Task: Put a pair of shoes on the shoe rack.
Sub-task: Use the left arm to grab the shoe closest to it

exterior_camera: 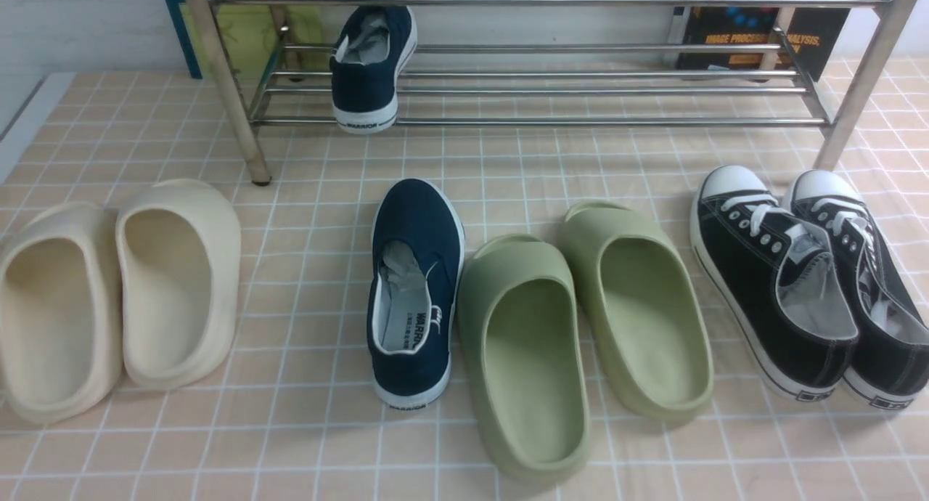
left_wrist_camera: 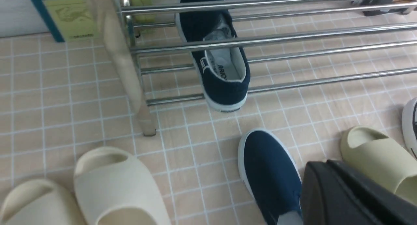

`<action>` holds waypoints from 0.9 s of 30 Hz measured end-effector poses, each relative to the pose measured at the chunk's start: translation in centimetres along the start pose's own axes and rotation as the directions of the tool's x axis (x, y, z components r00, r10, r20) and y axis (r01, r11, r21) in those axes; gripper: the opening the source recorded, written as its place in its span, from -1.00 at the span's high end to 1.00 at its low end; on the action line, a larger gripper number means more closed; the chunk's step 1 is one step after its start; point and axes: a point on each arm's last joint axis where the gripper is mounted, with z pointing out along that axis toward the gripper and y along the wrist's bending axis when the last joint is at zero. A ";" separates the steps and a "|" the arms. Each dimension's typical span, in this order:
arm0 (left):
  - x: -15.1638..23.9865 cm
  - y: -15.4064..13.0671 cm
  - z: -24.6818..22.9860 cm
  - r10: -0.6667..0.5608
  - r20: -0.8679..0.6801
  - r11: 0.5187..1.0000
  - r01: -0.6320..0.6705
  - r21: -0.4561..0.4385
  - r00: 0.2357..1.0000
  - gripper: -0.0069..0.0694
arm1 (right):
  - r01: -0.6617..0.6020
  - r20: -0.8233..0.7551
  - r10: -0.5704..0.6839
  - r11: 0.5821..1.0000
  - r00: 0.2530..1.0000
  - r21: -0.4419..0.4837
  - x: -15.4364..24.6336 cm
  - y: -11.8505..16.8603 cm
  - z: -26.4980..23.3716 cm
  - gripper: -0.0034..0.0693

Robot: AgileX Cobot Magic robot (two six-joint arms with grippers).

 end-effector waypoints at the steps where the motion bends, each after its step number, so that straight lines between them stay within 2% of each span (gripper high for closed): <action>1: 0.8 0.1 -0.3 -0.008 -0.020 1.000 0.008 -0.010 1.000 0.78 | 0.000 0.000 0.000 1.000 1.000 0.000 0.0 0.0 0.0 0.25; 5: 6.6 0.5 0.7 -0.025 -0.204 0.999 0.020 -0.029 0.979 0.78 | 0.000 0.000 0.000 1.000 1.000 0.000 0.0 0.0 0.0 0.25; 6: 9.2 0.6 1.9 -0.039 -0.266 0.999 0.033 -0.027 0.963 0.78 | 0.000 0.000 0.000 1.000 1.000 0.000 0.0 0.0 0.0 0.25; 7: 11.2 0.6 2.8 -0.054 -0.293 0.999 0.050 -0.020 0.955 0.78 | -0.001 0.000 0.001 1.000 1.000 0.000 0.0 0.0 0.0 0.25; 8: 11.2 0.6 2.5 -0.053 -0.287 0.999 0.050 -0.019 0.956 0.78 | -0.001 0.000 0.001 1.000 1.000 0.000 0.0 0.0 0.0 0.25; 11: 16.4 0.5 4.5 -0.070 -0.359 0.996 0.083 0.021 0.931 0.78 | -0.001 0.000 0.001 1.000 1.000 0.000 0.0 0.0 0.0 0.25; 15: 20.5 0.2 6.4 -0.038 -0.461 0.996 0.070 0.053 0.886 0.78 | 0.001 0.000 -0.001 1.000 1.000 0.000 0.0 0.0 0.0 0.25; 20: 22.0 -2.4 7.2 0.081 -0.461 0.995 -0.043 0.093 0.884 0.78 | 0.001 0.000 -0.001 1.000 1.000 0.000 0.0 0.0 0.0 0.25; 27: 20.7 -3.9 7.9 0.077 -0.284 0.997 -0.066 0.051 0.956 0.74 | 0.001 0.000 -0.001 1.000 1.000 0.000 0.0 0.0 0.0 0.25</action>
